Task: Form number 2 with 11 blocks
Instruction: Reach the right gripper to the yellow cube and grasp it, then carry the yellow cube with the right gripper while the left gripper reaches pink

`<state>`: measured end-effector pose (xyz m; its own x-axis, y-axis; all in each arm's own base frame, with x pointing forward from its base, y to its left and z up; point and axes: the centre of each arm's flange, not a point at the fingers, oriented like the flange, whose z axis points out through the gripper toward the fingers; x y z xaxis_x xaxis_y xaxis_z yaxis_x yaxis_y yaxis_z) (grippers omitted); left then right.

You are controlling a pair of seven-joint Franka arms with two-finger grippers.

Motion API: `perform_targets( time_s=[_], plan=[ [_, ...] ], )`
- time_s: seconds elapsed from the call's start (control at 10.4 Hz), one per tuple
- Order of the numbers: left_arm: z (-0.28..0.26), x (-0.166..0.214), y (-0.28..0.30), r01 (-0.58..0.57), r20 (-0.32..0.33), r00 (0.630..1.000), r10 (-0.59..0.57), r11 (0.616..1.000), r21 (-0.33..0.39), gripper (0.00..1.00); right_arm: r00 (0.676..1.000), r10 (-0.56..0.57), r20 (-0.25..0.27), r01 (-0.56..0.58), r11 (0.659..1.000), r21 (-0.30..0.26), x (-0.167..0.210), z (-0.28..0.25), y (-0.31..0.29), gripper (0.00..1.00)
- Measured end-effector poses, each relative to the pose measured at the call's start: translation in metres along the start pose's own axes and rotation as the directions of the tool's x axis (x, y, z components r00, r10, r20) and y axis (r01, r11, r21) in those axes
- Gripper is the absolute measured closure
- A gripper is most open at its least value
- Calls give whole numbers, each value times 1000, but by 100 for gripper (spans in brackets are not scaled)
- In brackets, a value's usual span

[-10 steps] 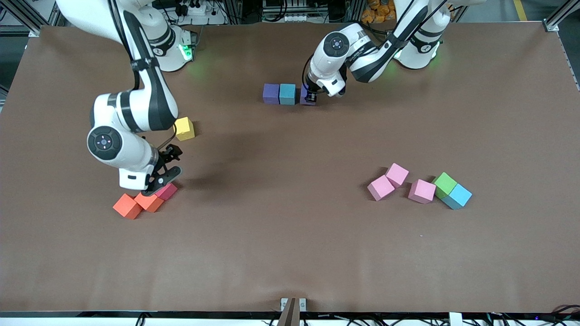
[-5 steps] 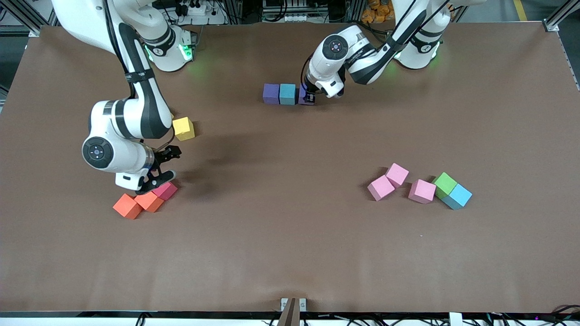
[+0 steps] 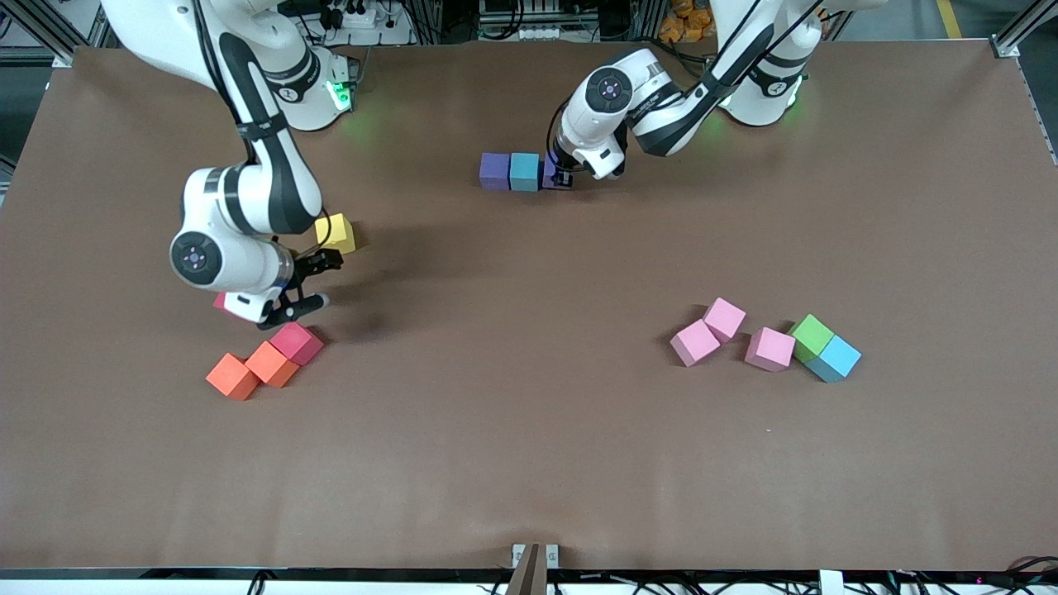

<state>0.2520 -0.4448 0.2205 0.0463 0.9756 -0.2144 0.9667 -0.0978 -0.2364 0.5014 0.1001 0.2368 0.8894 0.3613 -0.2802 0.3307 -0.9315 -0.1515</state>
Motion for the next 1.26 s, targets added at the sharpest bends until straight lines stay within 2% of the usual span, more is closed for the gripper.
perform_targets(
  time_s=[0.39,0.87,1.26],
  plan=[
    [6,-2,-1,2,2,1000,-2,1000,17,46,1000,19,-11,-19,1000,20,-43,29,-4,0],
    [10,1,12,27,9,1000,-27,999,25,45,997,73,-38,-71,996,51,-59,55,-6,0],
    [12,-3,13,25,14,1000,-26,999,33,37,994,75,-75,-74,997,25,-69,75,-10,0]
  ],
)
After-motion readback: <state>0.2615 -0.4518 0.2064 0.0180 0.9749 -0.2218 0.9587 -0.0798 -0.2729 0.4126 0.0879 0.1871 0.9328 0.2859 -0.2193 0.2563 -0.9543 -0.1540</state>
